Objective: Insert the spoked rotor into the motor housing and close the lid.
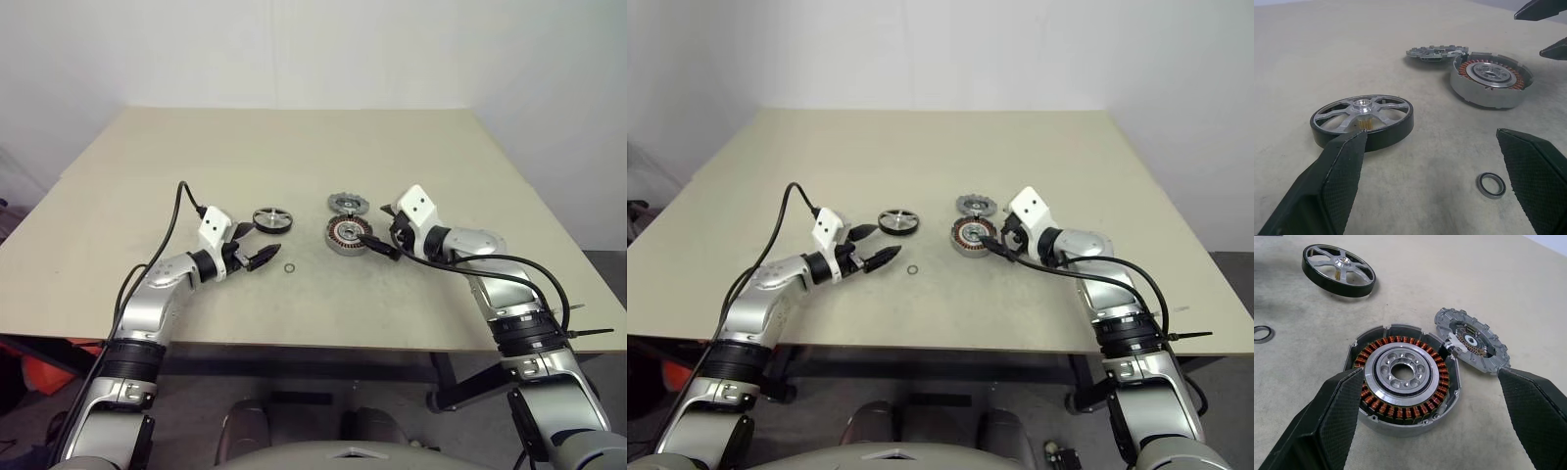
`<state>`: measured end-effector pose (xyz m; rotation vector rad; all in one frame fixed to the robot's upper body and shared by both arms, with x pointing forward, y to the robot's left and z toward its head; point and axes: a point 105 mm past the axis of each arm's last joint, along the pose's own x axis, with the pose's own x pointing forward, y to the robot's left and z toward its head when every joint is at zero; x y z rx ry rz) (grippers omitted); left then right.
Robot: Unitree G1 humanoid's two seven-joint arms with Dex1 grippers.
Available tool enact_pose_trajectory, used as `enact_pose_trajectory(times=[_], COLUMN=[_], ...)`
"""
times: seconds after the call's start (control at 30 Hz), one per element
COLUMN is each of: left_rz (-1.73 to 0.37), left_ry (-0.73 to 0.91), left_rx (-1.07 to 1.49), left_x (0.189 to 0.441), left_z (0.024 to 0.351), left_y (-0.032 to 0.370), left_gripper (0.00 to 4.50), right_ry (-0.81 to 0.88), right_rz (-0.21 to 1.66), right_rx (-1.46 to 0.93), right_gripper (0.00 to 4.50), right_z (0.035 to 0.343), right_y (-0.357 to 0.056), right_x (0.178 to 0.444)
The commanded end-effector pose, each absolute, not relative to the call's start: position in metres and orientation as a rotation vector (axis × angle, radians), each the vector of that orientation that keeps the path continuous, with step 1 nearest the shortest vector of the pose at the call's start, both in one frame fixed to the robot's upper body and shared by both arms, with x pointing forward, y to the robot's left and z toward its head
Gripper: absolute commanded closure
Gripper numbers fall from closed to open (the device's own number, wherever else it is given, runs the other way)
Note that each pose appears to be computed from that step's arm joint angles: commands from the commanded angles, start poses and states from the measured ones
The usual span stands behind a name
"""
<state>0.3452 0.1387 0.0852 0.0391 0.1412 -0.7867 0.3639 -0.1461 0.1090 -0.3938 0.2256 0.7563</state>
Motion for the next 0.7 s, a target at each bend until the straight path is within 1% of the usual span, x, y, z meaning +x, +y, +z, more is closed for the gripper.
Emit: enact_pose_trajectory(times=[0.03, 0.13, 0.23, 0.33, 0.57, 0.7], left_rz=[-0.780, -0.774, -0.765, -0.735, -0.643, -0.613], left_ry=[0.076, 0.080, 0.109, 0.123, 0.149, 0.145], left_rx=[0.075, 0.078, 0.103, 0.121, 0.163, 0.179], left_x=[0.348, 0.347, 0.345, 0.345, 0.345, 0.346], left_z=[0.104, 0.101, 0.092, 0.089, 0.084, 0.086], left_y=[0.141, 0.143, 0.148, 0.161, 0.197, 0.209], left_gripper=[0.04, 0.04, 0.04, 0.04, 0.04, 0.04], right_ry=[0.156, 0.143, 0.133, 0.127, 0.098, 0.107], right_rz=[0.782, 0.815, 0.847, 0.874, 0.932, 1.027], right_rx=[-0.424, -0.392, -0.353, -0.340, -0.315, -0.300], right_gripper=[0.00, 0.00, 0.00, 0.00, 0.00, 0.00], right_z=[0.126, 0.125, 0.123, 0.119, 0.124, 0.118], right_y=[-0.132, -0.116, -0.097, -0.078, -0.049, -0.019], right_x=[0.365, 0.361, 0.356, 0.353, 0.350, 0.338])
